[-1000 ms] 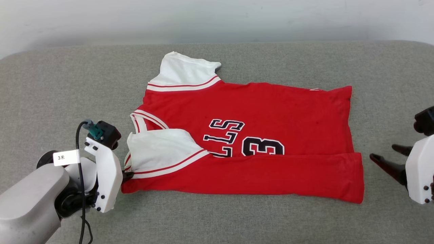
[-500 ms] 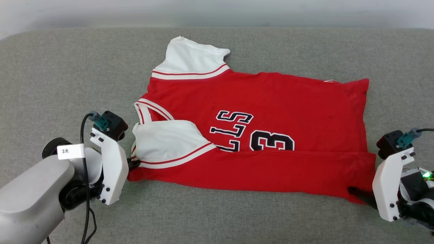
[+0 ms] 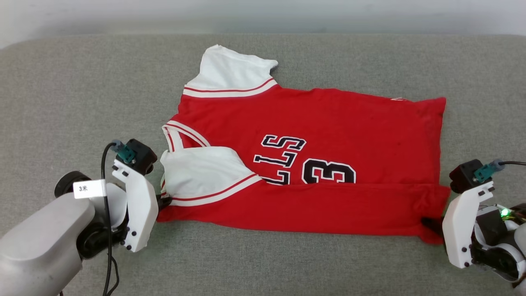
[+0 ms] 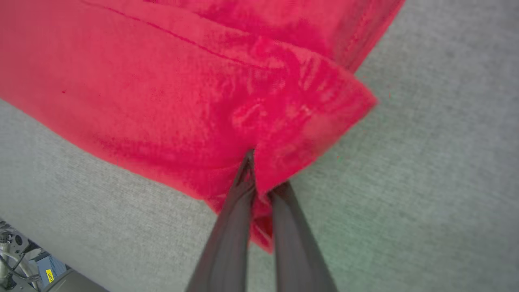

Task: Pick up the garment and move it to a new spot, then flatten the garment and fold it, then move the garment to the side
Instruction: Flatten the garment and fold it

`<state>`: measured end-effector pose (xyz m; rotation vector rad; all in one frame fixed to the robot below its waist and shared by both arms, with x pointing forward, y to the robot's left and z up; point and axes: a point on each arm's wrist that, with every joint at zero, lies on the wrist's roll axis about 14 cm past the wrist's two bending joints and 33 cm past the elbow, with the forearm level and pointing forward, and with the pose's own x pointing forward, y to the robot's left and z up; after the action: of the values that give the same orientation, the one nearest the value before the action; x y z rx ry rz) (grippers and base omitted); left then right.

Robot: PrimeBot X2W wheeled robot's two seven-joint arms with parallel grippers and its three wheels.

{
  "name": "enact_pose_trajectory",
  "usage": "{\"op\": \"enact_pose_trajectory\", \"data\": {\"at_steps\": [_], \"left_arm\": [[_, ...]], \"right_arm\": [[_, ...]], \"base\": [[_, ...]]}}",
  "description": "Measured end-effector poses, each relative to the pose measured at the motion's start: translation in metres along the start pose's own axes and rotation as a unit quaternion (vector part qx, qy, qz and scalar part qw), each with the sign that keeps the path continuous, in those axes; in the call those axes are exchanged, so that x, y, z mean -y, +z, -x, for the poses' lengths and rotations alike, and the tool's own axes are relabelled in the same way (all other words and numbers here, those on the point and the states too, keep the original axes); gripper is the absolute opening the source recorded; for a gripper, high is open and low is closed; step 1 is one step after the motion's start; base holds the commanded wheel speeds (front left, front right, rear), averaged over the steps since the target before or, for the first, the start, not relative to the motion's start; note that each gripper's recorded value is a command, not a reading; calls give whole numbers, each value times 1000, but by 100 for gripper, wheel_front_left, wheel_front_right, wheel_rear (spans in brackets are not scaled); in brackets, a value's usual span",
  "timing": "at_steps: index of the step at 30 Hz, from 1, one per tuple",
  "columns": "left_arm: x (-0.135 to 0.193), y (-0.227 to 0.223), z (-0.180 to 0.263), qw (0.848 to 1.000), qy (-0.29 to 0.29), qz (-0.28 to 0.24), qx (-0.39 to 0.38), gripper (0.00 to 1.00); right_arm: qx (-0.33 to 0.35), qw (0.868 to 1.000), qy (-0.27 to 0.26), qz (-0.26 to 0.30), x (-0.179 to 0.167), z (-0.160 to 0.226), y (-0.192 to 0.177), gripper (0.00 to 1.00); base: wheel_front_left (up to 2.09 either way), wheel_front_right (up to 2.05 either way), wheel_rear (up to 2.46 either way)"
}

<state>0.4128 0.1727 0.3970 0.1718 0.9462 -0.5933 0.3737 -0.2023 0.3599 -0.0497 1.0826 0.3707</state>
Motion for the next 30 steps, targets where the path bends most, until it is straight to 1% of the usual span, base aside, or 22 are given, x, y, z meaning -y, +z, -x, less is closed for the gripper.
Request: {"op": "enact_pose_trajectory", "data": {"at_steps": [4,7,13,18,20,23,30], "left_arm": [[3,-3,7,1000,2,3,9,0],[4,-7,16,1000,7,-1,12,0],[12,-17,31,1000,8,0,21,0],[24,-33,41,1000,5,4,17,0],[27,-38,45,1000,5,8,17,0],[34,-49,47,1000,1,20,10,0],[45,-75,36,998,-13,54,-19,0]], "right_arm": [[41,999,7,-2,-4,11,14,0],[63,998,7,2,-4,24,17,0],[87,996,5,13,-5,49,13,0],[95,995,3,11,-5,65,4,0],[95,995,0,8,-3,70,0,0],[74,997,0,-1,-3,71,-15,0],[26,999,-3,-31,0,59,-42,0]], "base": [[0,0,0],[0,0,0],[0,0,0],[0,0,0],[0,0,0],[0,0,0],[0,0,0]]}}
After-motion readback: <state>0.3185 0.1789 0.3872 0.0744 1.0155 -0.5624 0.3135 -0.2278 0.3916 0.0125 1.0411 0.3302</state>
